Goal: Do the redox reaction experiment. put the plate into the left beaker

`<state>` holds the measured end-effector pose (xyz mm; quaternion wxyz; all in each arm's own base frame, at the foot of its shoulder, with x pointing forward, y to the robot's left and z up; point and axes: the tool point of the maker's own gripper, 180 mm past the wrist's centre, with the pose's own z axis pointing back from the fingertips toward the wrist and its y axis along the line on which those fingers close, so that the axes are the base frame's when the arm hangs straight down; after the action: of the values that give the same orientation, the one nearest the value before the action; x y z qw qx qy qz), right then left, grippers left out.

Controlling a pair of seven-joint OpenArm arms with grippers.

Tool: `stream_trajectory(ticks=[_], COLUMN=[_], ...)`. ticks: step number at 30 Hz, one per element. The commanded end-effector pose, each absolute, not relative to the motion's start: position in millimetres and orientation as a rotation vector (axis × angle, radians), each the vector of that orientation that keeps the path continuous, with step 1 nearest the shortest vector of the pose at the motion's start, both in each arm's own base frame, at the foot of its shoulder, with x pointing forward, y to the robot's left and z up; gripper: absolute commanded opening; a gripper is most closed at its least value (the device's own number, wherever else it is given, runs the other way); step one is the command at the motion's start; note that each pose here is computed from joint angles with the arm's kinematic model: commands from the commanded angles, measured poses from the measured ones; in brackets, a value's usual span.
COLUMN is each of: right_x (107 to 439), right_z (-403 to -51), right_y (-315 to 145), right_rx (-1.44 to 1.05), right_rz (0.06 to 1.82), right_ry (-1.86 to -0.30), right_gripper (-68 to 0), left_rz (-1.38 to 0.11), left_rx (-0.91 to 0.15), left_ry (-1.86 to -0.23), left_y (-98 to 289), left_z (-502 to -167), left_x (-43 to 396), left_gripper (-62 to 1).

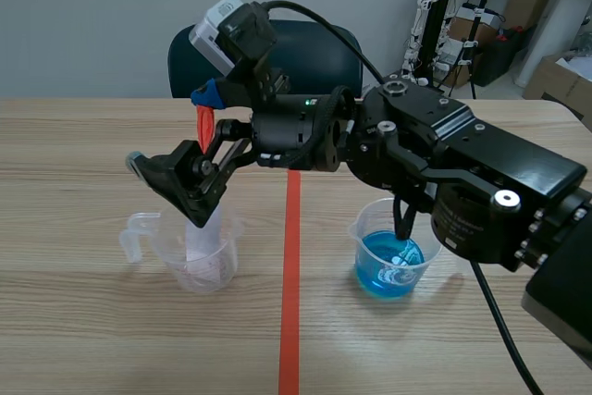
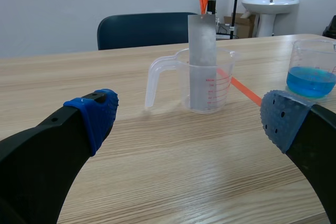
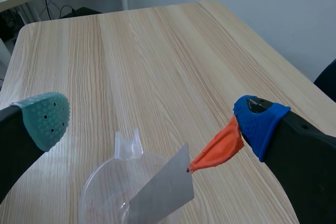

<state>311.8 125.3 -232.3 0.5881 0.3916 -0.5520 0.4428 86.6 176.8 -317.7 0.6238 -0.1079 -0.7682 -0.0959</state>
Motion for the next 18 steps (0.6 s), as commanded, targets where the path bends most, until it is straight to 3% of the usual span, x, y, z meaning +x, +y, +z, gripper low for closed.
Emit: stream_trajectory(ticks=[1,18], right_x=[314.0,312.0], right_z=[-207.8,-202.5], right_y=[130.0,132.2], right_rx=[0.944,0.950], right_rz=[1.041,1.049], right_ry=[-1.348,-1.360], right_gripper=[0.4,0.4], left_rz=[-0.228,-0.228], left_rx=[-0.255,-0.255], left_ry=[-1.828,-1.828], left_y=[178.4,178.4], left_z=[-305.0,-305.0], left_x=[88.6,88.6], left_gripper=[-3.7,-3.7])
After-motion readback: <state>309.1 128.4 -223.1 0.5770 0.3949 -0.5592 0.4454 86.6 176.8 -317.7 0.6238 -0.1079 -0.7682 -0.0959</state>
